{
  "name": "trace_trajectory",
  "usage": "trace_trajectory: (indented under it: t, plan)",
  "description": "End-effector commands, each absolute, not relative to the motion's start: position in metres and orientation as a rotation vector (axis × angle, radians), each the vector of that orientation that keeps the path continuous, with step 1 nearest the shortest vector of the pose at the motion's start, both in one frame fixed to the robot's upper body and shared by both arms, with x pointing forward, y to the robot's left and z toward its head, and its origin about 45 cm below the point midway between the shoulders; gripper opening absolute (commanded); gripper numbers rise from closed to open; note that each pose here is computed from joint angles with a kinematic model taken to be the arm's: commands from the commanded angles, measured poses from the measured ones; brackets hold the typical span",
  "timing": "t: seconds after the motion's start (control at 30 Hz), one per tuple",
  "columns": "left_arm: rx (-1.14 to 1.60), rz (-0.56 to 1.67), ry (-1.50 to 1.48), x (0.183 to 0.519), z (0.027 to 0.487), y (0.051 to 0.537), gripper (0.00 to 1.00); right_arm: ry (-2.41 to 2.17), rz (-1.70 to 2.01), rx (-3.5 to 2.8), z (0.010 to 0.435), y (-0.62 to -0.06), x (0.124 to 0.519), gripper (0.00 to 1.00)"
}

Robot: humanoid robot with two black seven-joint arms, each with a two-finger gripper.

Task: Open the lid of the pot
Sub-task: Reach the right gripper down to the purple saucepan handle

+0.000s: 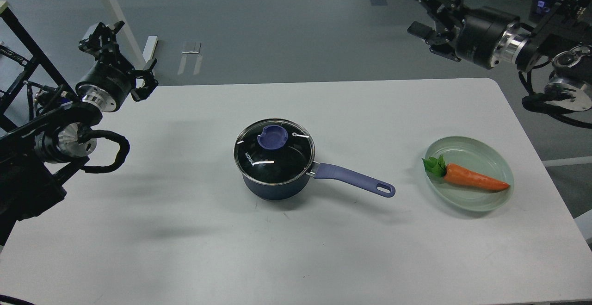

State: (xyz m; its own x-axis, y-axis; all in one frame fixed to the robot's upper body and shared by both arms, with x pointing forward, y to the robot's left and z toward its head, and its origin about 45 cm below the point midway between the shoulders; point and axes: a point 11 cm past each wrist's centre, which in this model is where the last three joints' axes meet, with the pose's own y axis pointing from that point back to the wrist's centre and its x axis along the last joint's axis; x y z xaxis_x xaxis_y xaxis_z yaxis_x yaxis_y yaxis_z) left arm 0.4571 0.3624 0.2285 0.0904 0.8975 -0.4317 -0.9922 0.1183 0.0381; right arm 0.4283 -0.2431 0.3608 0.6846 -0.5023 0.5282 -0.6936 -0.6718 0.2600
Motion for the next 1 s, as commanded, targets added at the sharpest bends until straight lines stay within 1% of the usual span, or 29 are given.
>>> trace_trajectory:
  t: [0.0,0.1,0.23,0.43,0.53,0.6,0.73,0.97]
  plan:
    - [-0.296,1.433,0.395,0.457,0.229,0.362,1.0,-0.598,0.727,2.347,0.352,-0.21,0.404,0.95]
    - [-0.294,1.428,0.396,0.457,0.228,0.361,1.0,-0.331,0.889,2.197,0.334,-0.197,0.385,0.95]
    - [-0.291,1.426,0.397,0.456,0.227,0.361,1.0,-0.007,1.029,2.014,0.292,-0.191,0.362,0.94]
    - [-0.292,1.417,0.386,0.453,0.229,0.372,0.99,0.293,1.137,1.855,0.248,-0.183,0.342,0.88]
    - [-0.289,1.431,0.376,0.452,0.231,0.38,1.0,0.395,1.158,1.816,0.235,-0.175,0.334,0.85]
    - [-0.285,1.444,0.365,0.451,0.234,0.388,1.0,0.43,1.167,1.802,0.229,-0.169,0.333,0.81]
    - [-0.277,1.45,0.366,0.448,0.232,0.394,1.0,0.463,1.168,1.791,0.217,-0.164,0.332,0.65]
    - [-0.28,1.436,0.368,0.447,0.232,0.393,1.0,0.441,1.193,1.75,0.215,-0.163,0.344,0.65]
